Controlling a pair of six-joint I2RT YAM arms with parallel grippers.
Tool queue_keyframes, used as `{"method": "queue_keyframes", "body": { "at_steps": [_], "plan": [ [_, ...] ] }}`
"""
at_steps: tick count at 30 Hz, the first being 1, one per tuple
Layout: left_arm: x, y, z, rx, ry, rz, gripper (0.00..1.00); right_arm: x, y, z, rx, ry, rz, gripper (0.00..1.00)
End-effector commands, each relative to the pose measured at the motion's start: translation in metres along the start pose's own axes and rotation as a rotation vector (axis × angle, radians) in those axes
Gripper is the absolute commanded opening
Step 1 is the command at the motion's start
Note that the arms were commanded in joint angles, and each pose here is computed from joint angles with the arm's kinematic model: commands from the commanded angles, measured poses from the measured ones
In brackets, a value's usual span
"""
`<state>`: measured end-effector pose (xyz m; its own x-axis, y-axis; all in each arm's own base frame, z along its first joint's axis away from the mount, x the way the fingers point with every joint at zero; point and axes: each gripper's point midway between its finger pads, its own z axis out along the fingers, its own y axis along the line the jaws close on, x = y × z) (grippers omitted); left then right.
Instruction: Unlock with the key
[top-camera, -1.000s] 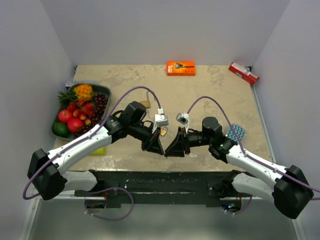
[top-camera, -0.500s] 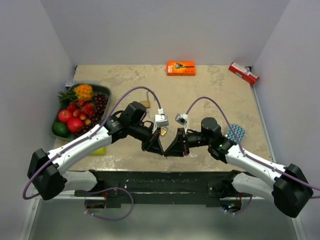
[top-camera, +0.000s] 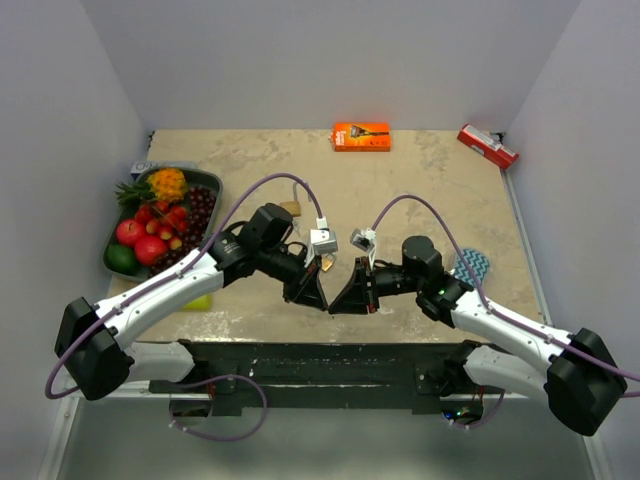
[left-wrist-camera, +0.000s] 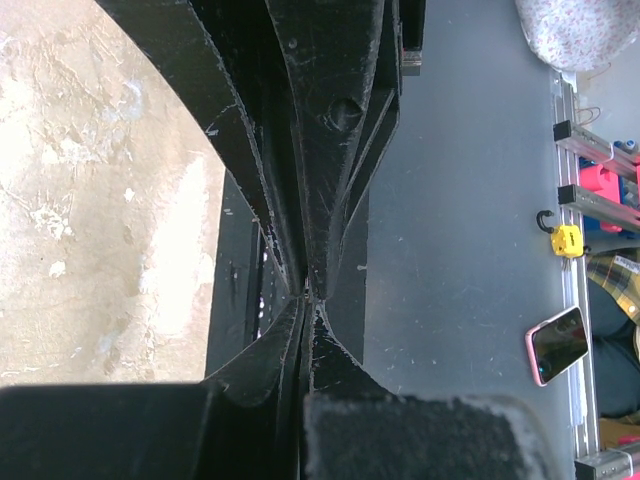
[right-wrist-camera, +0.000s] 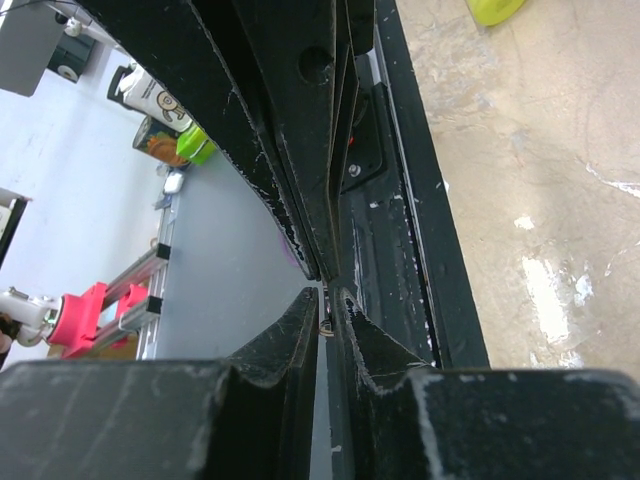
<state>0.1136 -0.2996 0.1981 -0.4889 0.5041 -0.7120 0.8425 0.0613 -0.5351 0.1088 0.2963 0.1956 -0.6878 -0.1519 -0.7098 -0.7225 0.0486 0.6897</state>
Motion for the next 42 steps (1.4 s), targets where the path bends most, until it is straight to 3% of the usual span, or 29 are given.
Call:
{"method": "queue_keyframes", "body": {
  "at_steps": [1,12,15,17,21,22,23,25,26,28,30,34,37,39,42],
  "plan": [
    [-0.018,-0.008,-0.006,-0.001,-0.035,0.056,0.00,0.000,0.008,-0.001,-0.035,0.003,-0.037,0.15],
    [-0.019,-0.008,-0.008,-0.011,-0.041,0.061,0.00,0.006,0.008,-0.002,-0.039,0.017,-0.029,0.13],
    [-0.019,-0.006,-0.008,-0.023,-0.043,0.064,0.00,0.005,0.009,-0.002,-0.039,0.017,-0.033,0.09],
    [-0.020,-0.005,-0.008,-0.027,-0.046,0.066,0.00,0.006,0.008,-0.003,-0.038,0.019,-0.031,0.00],
    [-0.028,-0.002,-0.009,-0.048,-0.077,0.086,0.00,0.003,0.009,-0.003,-0.032,-0.002,-0.038,0.00],
    [-0.029,0.000,-0.009,-0.060,-0.089,0.072,0.05,-0.002,0.005,-0.003,0.002,-0.032,-0.042,0.00],
    [-0.032,0.001,-0.010,-0.071,-0.105,0.073,0.34,-0.006,0.003,-0.003,0.019,-0.053,-0.037,0.00],
    [-0.043,0.010,-0.014,-0.128,-0.166,0.080,0.63,-0.015,-0.005,-0.004,0.072,-0.115,-0.041,0.00],
    [-0.047,0.014,-0.016,-0.162,-0.192,0.082,0.84,-0.019,-0.008,-0.004,0.094,-0.145,-0.029,0.00],
    [-0.058,0.036,-0.026,-0.296,-0.276,0.071,0.98,-0.023,-0.016,-0.006,0.132,-0.194,-0.028,0.00],
    [-0.071,0.057,-0.040,-0.416,-0.364,0.070,0.99,-0.029,-0.036,-0.011,0.225,-0.256,-0.011,0.00],
    [-0.059,0.108,-0.046,-0.585,-0.411,-0.020,0.99,-0.048,-0.082,-0.042,0.408,-0.406,0.060,0.00],
    [-0.039,0.152,-0.039,-0.727,-0.293,-0.135,0.96,-0.064,-0.107,-0.078,0.502,-0.530,0.111,0.00],
    [-0.014,0.175,-0.025,-0.758,-0.169,-0.205,0.92,-0.070,-0.111,-0.089,0.536,-0.569,0.118,0.00],
    [-0.001,0.195,-0.008,-0.765,-0.075,-0.260,0.87,-0.078,-0.107,-0.099,0.574,-0.588,0.083,0.00]
  ]
}}
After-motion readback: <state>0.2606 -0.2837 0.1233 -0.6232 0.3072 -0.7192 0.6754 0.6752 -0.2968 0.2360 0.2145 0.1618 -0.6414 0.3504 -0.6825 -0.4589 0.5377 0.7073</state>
